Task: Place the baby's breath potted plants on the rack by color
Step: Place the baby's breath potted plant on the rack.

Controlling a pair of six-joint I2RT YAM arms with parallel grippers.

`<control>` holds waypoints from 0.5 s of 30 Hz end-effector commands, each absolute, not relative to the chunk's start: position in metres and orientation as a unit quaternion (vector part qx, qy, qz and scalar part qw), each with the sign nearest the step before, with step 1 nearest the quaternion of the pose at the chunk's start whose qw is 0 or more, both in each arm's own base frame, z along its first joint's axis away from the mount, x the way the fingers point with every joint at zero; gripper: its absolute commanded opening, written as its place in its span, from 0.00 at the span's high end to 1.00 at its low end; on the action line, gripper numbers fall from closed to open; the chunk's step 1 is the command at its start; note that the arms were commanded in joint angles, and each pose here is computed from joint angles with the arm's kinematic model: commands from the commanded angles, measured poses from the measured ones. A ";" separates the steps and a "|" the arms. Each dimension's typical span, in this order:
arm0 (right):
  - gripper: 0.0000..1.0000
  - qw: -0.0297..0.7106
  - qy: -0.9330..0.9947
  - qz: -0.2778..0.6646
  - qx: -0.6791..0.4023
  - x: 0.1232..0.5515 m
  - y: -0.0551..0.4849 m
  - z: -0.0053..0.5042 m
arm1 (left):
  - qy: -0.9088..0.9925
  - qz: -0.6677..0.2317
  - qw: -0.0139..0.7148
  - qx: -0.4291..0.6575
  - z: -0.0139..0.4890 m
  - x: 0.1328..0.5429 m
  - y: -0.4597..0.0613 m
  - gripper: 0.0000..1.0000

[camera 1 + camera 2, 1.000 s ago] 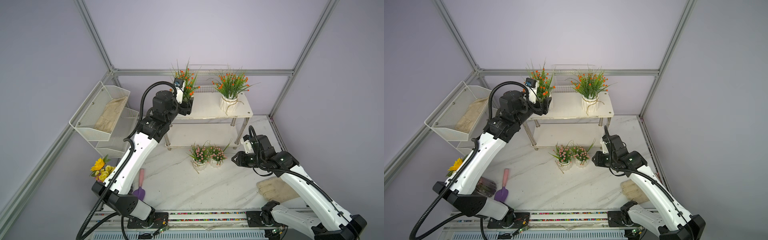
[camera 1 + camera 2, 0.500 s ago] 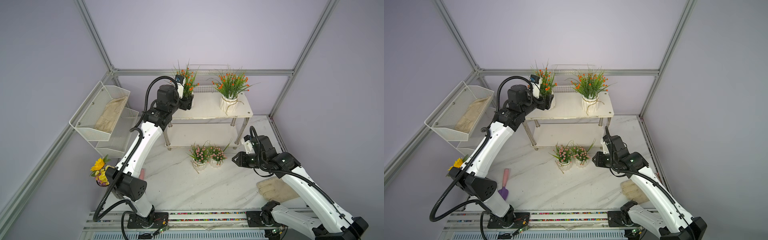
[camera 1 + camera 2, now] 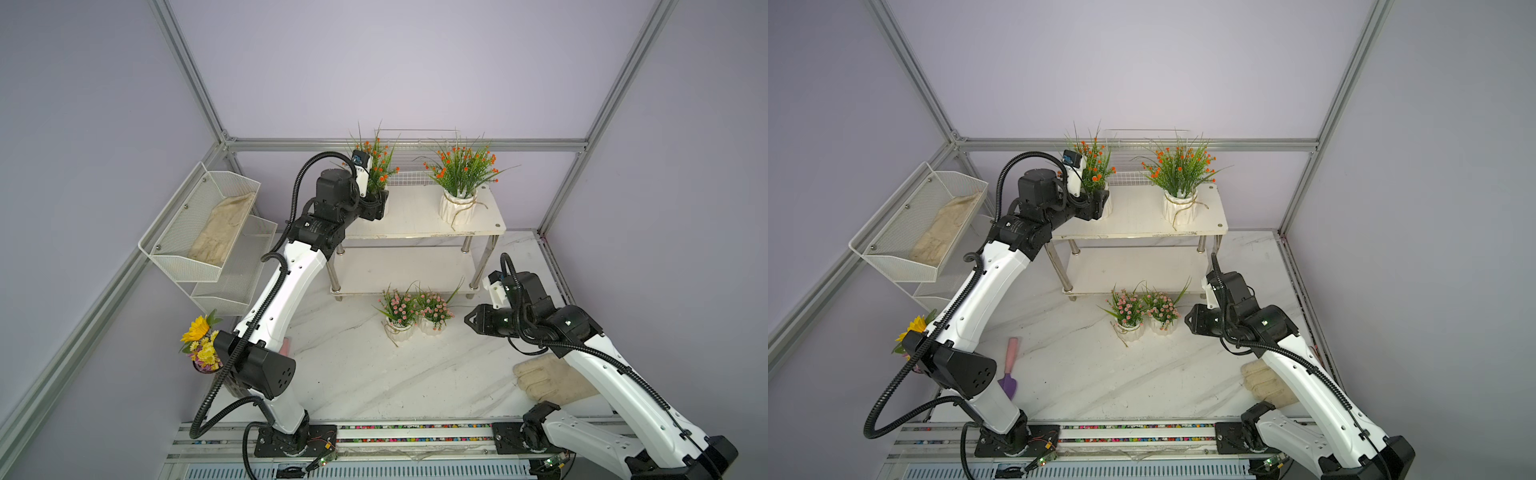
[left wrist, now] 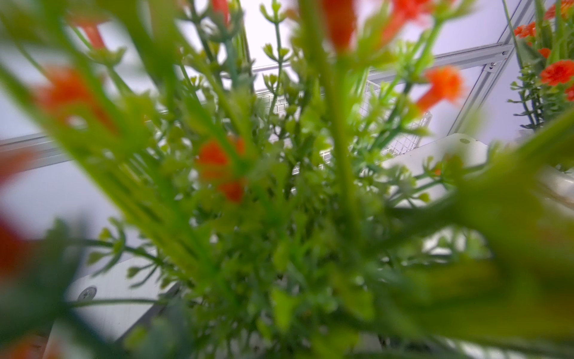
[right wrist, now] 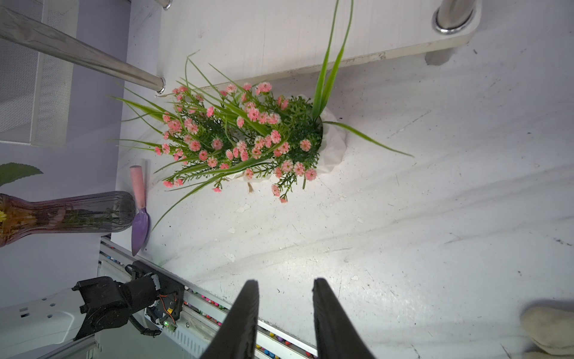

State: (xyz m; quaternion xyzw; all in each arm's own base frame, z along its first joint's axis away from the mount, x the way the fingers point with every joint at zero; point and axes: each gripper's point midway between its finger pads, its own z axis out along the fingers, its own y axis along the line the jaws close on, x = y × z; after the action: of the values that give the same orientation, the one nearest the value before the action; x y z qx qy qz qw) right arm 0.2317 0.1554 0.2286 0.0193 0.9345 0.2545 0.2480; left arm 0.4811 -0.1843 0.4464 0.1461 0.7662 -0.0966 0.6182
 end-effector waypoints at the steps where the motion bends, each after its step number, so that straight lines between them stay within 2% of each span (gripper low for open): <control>1: 0.67 0.248 0.935 0.251 0.025 0.231 0.153 0.227 | 0.706 -0.113 0.688 0.125 0.515 0.470 -0.176 0.36; 10: 0.66 0.249 0.935 0.251 0.024 0.231 0.152 0.227 | 0.704 -0.118 0.689 0.128 0.516 0.469 -0.177 0.11; 12: 0.65 0.251 0.935 0.251 0.023 0.231 0.153 0.228 | 0.703 -0.123 0.688 0.133 0.516 0.468 -0.180 0.00; 15: 0.65 0.251 0.935 0.250 0.022 0.232 0.152 0.227 | 0.702 -0.126 0.688 0.135 0.516 0.467 -0.180 0.00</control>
State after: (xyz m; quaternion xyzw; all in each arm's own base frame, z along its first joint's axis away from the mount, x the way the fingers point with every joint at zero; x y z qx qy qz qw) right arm 0.2320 0.1550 0.2285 0.0197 0.9346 0.2533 0.2488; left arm 0.4817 -0.1854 0.4609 0.1424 0.7508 -0.1077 0.6359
